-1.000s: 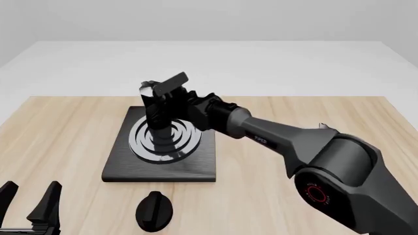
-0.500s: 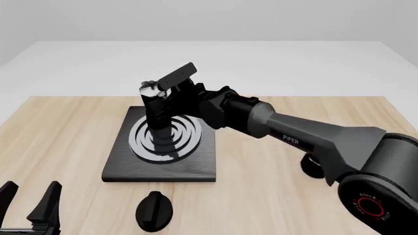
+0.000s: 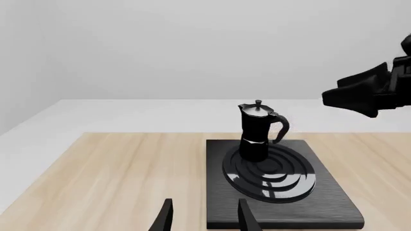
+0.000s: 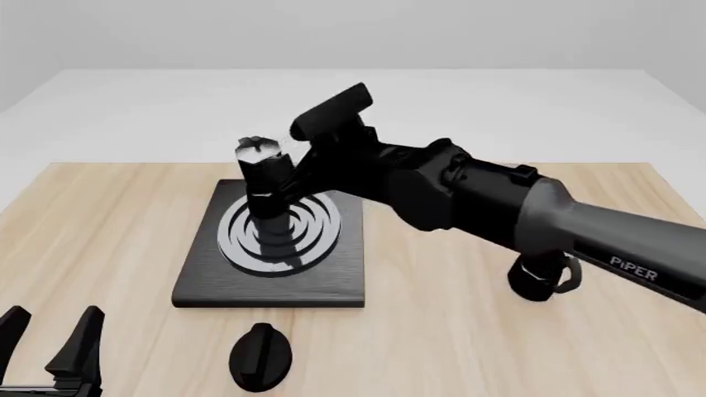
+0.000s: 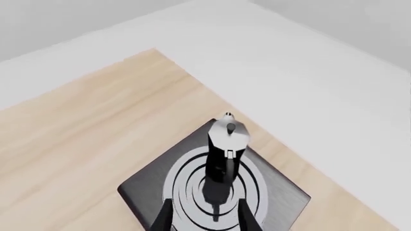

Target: Put both moka pots on the stove.

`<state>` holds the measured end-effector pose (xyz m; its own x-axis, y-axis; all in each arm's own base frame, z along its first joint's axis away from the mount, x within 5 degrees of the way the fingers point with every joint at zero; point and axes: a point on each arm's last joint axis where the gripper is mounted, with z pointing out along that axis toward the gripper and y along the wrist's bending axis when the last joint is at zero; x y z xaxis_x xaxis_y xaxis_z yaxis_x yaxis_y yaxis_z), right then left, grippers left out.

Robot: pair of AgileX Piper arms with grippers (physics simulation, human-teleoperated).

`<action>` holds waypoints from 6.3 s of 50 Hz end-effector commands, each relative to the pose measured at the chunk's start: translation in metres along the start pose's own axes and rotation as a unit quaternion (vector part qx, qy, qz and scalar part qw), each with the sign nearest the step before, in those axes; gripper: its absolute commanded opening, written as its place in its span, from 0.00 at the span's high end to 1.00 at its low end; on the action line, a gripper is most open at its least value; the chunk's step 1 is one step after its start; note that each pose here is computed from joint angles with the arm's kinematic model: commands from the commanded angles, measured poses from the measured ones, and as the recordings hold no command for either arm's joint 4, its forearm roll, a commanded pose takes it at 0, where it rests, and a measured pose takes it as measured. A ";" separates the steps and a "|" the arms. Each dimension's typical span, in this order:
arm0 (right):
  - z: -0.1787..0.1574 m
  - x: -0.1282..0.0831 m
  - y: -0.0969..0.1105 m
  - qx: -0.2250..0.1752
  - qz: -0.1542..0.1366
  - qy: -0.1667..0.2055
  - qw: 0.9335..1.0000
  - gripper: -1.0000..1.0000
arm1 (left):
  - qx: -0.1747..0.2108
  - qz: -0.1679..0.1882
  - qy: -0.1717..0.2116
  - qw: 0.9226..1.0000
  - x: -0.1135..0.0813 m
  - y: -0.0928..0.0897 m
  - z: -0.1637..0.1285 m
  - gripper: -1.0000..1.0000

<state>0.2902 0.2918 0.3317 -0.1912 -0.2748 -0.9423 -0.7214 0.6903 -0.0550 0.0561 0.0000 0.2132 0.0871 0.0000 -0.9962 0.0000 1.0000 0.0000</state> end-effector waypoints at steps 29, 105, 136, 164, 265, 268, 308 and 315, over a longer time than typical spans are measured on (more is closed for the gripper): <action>-0.155 -0.009 -0.021 0.039 0.029 -0.071 0.996 0.00 | 0.000 0.000 0.000 1.000 0.000 0.000 0.000 0.00; -0.276 0.065 -0.086 0.278 0.127 0.014 0.952 0.00 | 0.000 0.000 0.000 1.000 0.000 0.000 0.000 0.00; -0.271 0.097 -0.113 0.334 0.161 0.079 0.925 0.00 | 0.000 0.000 0.000 1.000 0.000 0.000 0.000 0.00; -0.251 0.118 -0.144 0.358 0.179 0.117 0.909 0.00 | 0.000 0.000 0.000 1.000 0.000 0.000 0.000 0.00; -0.202 0.196 -0.165 0.343 0.207 0.184 0.897 0.00 | 0.000 0.000 0.000 1.000 0.000 0.000 0.000 0.00; -0.202 0.197 -0.165 0.344 0.208 0.184 0.897 0.00 | 0.000 0.000 0.000 1.000 0.000 0.000 0.000 0.00; -0.195 0.213 -0.164 0.341 0.222 0.189 0.894 0.00 | 0.000 0.000 0.000 1.000 0.000 0.000 0.000 0.00; -0.194 0.216 -0.163 0.341 0.223 0.190 0.893 0.00 | 0.000 0.000 0.000 1.000 0.000 0.000 0.000 0.00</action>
<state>0.2382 -0.0104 0.2050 -0.6619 0.0073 -0.7496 0.0294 0.9994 -0.0162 0.0561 0.0000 0.2132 0.0871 0.0000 -0.9962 0.0000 1.0000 0.0000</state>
